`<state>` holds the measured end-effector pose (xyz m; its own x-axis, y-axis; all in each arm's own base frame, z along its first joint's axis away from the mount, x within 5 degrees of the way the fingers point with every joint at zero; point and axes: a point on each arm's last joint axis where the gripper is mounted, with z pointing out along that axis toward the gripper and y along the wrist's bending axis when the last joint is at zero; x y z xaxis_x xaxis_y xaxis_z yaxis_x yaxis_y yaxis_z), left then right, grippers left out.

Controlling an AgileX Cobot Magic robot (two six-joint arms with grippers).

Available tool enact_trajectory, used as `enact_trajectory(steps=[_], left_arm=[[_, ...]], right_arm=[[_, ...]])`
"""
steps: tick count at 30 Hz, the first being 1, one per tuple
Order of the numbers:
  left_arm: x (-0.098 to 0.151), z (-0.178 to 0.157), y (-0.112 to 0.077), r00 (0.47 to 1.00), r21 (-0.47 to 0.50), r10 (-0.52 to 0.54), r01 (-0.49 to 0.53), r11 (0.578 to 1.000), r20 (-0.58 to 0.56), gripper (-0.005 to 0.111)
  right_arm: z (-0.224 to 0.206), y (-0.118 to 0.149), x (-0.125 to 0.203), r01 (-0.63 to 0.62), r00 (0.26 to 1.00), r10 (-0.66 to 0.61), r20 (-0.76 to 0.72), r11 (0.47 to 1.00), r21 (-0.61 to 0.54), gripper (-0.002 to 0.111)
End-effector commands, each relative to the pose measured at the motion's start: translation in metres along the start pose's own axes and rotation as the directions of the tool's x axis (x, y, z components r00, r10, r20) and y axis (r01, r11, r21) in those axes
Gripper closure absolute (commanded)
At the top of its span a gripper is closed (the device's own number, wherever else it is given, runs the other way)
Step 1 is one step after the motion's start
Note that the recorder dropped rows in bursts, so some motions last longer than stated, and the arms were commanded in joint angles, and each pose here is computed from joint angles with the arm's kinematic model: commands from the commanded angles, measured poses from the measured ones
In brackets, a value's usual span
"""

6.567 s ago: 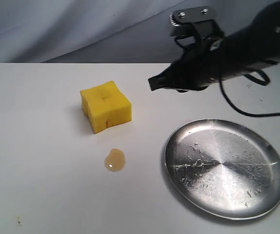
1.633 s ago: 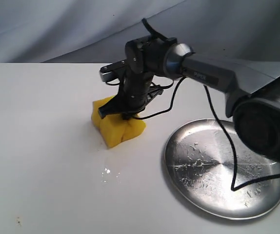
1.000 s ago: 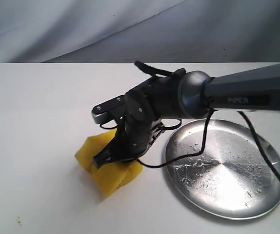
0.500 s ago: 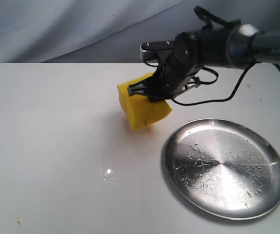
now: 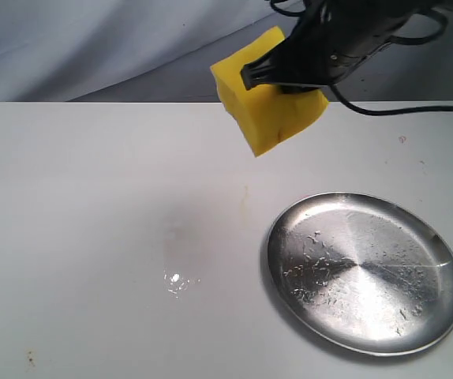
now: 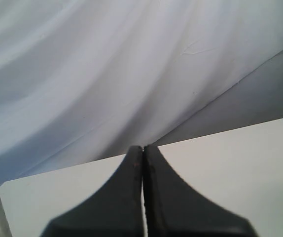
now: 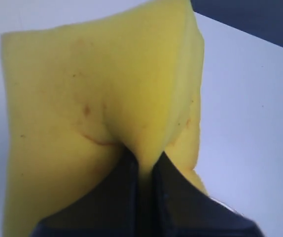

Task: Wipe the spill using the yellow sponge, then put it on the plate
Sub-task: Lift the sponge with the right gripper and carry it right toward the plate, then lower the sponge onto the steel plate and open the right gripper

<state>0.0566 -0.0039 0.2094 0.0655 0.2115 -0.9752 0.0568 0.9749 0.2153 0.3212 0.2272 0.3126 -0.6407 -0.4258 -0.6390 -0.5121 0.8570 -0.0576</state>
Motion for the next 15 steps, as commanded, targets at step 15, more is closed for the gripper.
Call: enact_trajectory(steps=[15], left_arm=[[-0.002, 0.000, 0.000, 1.000, -0.004, -0.017, 0.017, 1.000, 0.013, 0.107]], right_arm=[[-0.009, -0.019, 0.132, -0.145, 0.987, 0.150, -0.057, 0.986, 0.080, 0.108]])
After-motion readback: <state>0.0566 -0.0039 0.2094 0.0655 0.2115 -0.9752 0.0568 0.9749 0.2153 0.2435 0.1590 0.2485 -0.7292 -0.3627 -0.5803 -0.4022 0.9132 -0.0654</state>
